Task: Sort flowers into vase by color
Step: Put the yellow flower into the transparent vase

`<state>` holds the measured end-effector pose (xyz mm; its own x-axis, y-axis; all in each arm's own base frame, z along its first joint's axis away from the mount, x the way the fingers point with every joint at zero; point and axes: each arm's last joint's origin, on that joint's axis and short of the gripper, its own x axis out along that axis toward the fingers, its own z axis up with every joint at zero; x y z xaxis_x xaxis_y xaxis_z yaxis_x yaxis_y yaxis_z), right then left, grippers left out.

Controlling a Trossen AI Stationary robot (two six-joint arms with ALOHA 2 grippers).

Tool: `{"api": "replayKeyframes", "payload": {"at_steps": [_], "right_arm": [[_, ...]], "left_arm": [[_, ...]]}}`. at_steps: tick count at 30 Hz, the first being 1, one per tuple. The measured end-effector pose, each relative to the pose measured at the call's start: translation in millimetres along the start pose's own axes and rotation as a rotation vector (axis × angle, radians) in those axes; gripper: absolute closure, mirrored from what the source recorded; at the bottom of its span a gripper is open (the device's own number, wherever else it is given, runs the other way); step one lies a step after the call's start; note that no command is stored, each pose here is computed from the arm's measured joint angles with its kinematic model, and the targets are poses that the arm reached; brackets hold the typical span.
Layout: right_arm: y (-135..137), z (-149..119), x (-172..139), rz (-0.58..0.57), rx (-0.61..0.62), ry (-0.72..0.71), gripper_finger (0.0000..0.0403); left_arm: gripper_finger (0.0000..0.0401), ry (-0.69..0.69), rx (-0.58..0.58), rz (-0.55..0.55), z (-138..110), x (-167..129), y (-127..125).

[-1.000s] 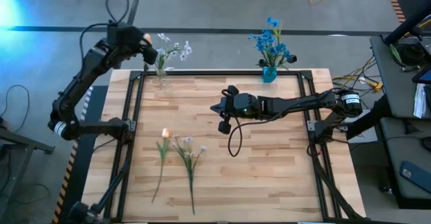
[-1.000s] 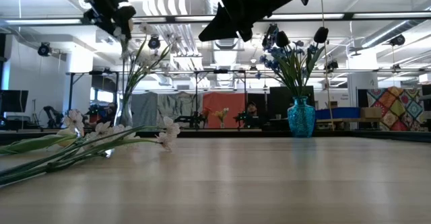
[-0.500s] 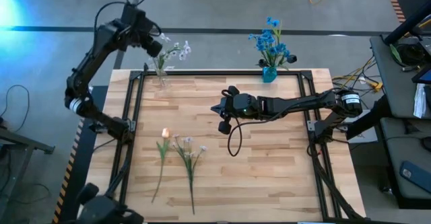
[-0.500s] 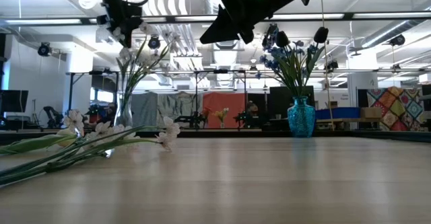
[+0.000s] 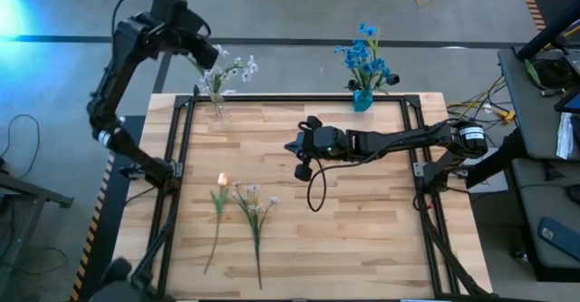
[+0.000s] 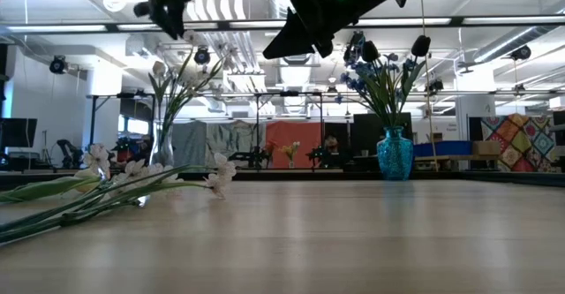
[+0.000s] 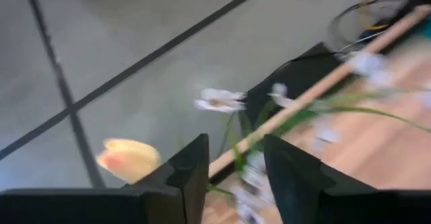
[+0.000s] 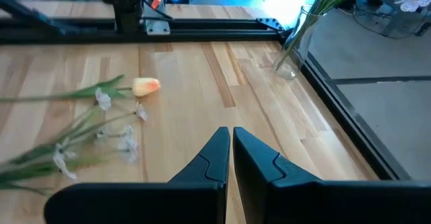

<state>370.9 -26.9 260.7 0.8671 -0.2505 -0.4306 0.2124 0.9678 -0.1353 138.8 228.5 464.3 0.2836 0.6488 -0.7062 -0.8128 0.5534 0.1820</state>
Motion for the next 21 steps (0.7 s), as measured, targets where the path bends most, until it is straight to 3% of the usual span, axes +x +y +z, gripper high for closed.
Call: {"api": "replayKeyframes", "payload": {"at_steps": [4, 11, 16, 21], "right_arm": [[0, -2, 1, -0.001, -0.046, -0.007, 0.039], [3, -23, 4, 0.028, -0.042, -0.095, 0.0391], [6, -44, 3, 0.039, -0.002, -0.154, 0.0391], [6, -62, 2, 0.039, 0.022, -0.146, 0.039]], "left_arm": [[0.0278, -0.055, 0.018, -0.062, -17, -28, -20], [0.0349, -0.308, 0.012, -0.207, -64, -68, -54], [0.0395, -0.409, -0.005, -0.343, -108, -71, -76], [0.0399, -0.431, 0.005, -0.419, -153, -54, -101]]}}
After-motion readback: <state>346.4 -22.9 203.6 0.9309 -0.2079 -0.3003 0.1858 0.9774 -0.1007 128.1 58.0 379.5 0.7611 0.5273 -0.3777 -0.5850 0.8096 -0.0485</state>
